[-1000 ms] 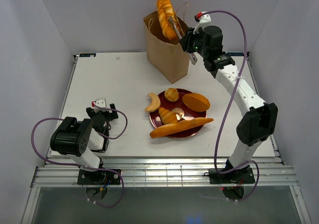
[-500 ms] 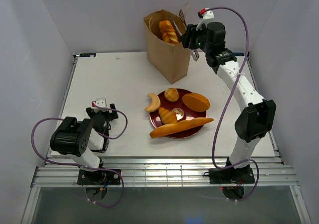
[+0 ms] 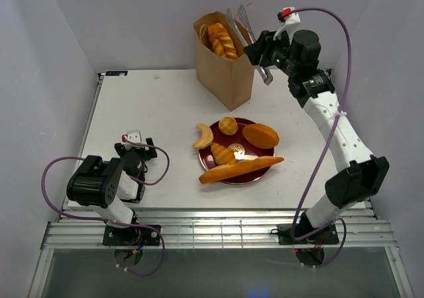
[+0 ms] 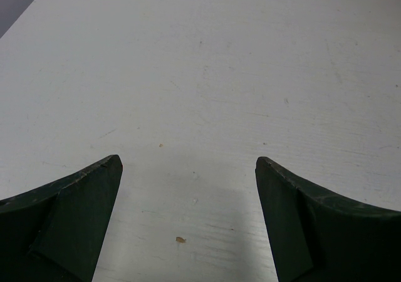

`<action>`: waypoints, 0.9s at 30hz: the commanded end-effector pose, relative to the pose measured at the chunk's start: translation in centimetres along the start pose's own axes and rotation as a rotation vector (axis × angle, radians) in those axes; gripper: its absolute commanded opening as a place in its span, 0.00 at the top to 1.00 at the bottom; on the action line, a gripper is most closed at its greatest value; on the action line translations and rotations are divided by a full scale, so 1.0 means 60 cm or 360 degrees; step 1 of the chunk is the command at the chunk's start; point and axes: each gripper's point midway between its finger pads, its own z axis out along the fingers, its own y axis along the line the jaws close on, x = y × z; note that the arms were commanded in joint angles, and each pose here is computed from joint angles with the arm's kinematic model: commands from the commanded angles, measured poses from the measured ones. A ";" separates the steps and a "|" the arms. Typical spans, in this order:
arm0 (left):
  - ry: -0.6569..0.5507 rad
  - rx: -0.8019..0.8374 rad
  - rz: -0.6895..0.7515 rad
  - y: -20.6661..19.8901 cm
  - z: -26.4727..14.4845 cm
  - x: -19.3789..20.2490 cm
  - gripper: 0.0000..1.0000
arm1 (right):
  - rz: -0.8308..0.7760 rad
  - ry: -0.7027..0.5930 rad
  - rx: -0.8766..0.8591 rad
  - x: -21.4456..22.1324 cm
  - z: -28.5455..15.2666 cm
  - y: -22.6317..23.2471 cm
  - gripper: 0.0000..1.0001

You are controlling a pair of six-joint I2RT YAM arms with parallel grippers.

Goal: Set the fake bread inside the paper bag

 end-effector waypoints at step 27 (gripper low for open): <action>-0.0191 0.0019 -0.0079 -0.006 0.008 -0.055 0.02 | -0.0174 0.0643 -0.0736 0.320 -0.415 0.200 0.46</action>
